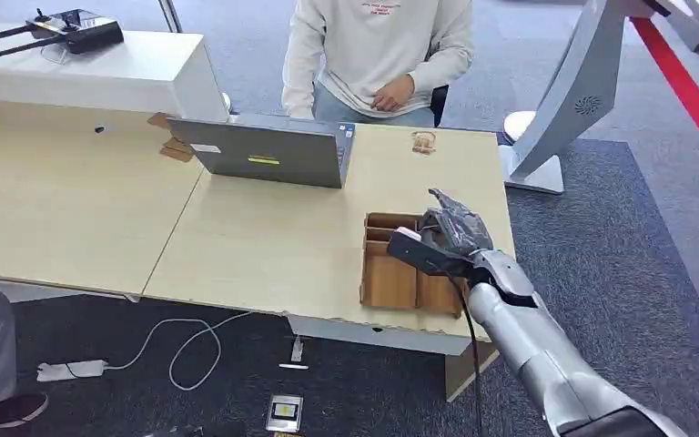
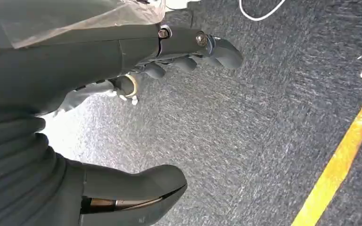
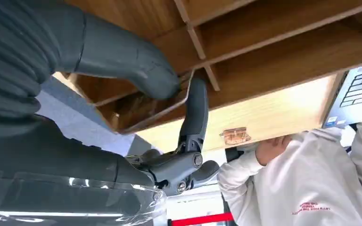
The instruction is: Pass the card to the sensor for recognition and then transmit it.
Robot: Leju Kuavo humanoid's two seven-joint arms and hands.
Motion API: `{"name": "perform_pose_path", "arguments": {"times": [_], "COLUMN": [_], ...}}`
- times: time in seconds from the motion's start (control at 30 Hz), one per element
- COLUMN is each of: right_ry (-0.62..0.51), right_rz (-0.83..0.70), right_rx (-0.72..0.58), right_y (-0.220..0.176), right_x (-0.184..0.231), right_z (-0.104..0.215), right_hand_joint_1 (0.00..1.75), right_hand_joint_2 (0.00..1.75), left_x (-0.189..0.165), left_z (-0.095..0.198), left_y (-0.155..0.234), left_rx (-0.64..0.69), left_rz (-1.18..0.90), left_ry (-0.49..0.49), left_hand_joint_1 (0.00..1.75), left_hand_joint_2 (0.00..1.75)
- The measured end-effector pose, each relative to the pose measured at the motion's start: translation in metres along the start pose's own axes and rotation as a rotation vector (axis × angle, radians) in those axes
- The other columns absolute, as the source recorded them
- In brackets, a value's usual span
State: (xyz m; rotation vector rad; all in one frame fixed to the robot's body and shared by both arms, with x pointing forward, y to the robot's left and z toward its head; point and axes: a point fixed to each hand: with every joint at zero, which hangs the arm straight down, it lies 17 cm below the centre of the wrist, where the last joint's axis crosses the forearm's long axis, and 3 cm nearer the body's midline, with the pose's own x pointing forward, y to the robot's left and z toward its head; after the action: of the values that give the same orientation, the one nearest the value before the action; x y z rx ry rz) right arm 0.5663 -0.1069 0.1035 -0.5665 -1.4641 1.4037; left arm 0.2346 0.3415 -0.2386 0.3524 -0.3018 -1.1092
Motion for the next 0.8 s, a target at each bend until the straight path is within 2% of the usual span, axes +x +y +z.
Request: {"name": "perform_pose_path", "arguments": {"times": [0.53, 0.7, 0.8], "right_ry": [-0.005, -0.023, -0.043], "right_rz": [-0.051, -0.098, -0.119], "right_rx": [-0.06, -0.151, -0.22], "right_y": [-0.009, -0.034, -0.062], "right_x": [0.0, 0.004, 0.006], "right_z": [0.0, -0.001, -0.002], "right_hand_joint_1": [1.75, 1.75, 1.75], "right_hand_joint_2": [1.75, 1.75, 1.75], "left_x": [0.003, 0.004, 0.005], "left_z": [-0.001, -0.001, -0.001], "left_y": [0.005, 0.006, 0.006], "left_rx": [0.026, 0.029, 0.031], "left_rz": [0.018, 0.013, 0.006], "left_ry": [-0.021, -0.024, -0.03], "left_hand_joint_1": [0.0, 0.0, 0.0], "left_hand_joint_2": [1.75, 1.75, 1.75]}}
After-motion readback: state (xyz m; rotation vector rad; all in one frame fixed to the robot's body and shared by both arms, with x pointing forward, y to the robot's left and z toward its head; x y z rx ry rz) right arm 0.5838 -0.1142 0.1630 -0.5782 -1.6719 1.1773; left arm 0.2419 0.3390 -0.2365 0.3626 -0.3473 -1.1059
